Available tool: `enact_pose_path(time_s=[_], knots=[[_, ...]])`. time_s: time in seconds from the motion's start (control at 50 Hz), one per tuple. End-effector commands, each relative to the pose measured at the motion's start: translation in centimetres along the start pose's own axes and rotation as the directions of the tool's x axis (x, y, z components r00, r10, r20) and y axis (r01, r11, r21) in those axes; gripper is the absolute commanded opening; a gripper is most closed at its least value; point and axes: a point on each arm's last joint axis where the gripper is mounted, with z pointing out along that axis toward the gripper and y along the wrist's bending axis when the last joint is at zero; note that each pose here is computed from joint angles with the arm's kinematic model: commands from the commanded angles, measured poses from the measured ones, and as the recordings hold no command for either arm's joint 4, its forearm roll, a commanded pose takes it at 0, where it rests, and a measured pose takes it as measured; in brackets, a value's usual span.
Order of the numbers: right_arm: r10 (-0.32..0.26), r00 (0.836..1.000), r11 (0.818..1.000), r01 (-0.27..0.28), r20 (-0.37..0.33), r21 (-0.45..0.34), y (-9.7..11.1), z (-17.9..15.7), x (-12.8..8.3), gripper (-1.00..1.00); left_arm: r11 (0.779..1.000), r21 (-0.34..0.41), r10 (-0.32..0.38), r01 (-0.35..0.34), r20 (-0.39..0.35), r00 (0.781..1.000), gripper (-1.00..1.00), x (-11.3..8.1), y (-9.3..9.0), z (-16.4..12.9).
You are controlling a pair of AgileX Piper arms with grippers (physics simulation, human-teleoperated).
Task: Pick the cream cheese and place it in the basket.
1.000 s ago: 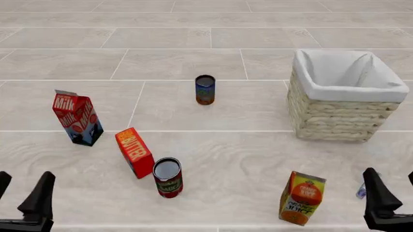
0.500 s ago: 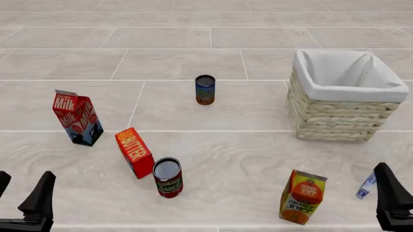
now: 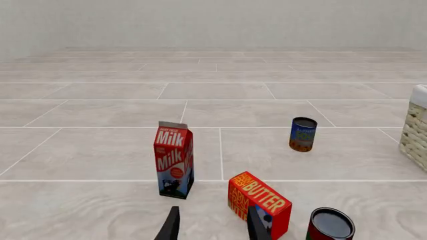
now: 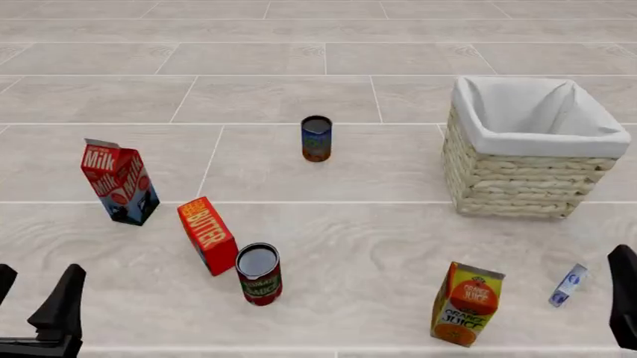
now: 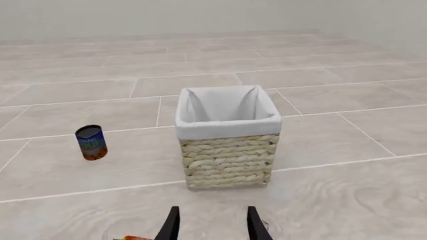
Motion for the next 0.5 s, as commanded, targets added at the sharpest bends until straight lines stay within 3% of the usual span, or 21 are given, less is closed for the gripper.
enact_pose_path(time_s=[0.02, 0.08, 0.34, 0.5], knots=[[0.017, 0.996, 0.998, -0.012, -0.087, 0.066, -0.3, 1.0, 0.9, 1.00, 1.000, 0.000, 0.000, 0.000, 0.000, 1.000, 1.00, 0.0, 0.0, 0.0], [-0.007, 0.995, 0.997, 0.015, -0.097, 0.081, -0.4, 1.5, 0.6, 1.00, 1.000, 0.000, 0.000, 0.000, 0.000, 1.000, 1.00, 0.0, 0.0, 0.0], [0.078, 0.985, 0.994, -0.064, -0.155, 0.093, -0.6, 2.9, 3.2, 1.00, 1.000, 0.000, 0.000, 0.000, 0.000, 1.000, 1.00, 0.0, 0.0, 0.0], [0.092, 0.978, 0.990, -0.070, -0.187, 0.122, -0.9, 3.6, 4.9, 1.00, 1.000, 0.000, 0.000, 0.000, 0.000, 1.000, 1.00, 0.0, 0.0, 0.0]])
